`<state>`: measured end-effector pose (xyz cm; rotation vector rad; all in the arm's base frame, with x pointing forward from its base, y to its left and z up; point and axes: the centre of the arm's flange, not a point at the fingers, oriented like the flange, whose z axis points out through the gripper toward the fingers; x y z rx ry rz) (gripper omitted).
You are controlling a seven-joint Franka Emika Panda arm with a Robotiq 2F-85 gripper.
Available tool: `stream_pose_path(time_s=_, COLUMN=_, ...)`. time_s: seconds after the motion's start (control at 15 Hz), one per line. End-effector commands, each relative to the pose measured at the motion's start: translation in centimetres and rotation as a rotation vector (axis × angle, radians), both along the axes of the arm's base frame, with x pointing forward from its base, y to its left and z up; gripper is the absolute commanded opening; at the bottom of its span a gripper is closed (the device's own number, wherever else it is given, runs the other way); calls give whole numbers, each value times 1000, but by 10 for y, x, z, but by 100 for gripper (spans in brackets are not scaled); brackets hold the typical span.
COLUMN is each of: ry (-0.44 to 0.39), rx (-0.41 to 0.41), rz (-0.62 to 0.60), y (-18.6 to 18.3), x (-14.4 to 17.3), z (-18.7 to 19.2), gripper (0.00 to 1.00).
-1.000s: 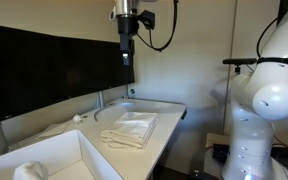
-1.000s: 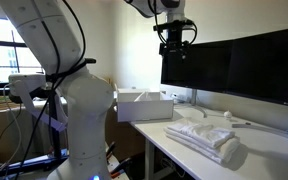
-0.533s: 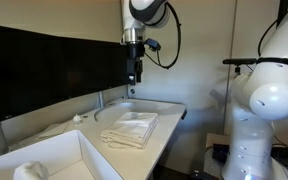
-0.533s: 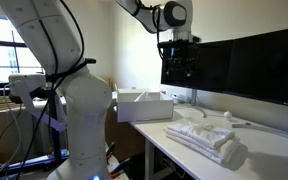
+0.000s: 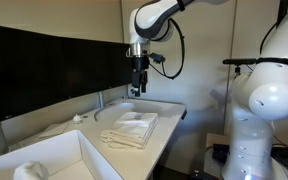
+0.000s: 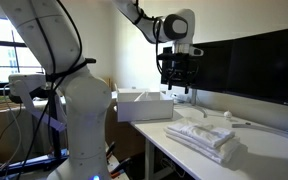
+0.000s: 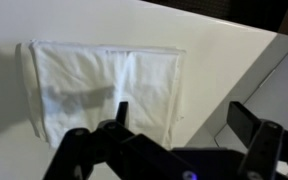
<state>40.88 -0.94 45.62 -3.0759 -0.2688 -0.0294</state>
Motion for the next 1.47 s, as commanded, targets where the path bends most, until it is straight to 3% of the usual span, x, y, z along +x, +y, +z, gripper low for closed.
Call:
stream_pose_path(time_s=0.0, ry=0, rx=0, rz=0, y=0, x=0, z=0, gripper=100)
stream_pose_path(time_s=1.2, ry=-1, rx=1, rz=0, y=0, x=0, z=0, gripper=100)
stream_pose_path(time_s=1.4, ry=-2, rx=-17, rz=81, y=30, x=7, z=2, gripper=100)
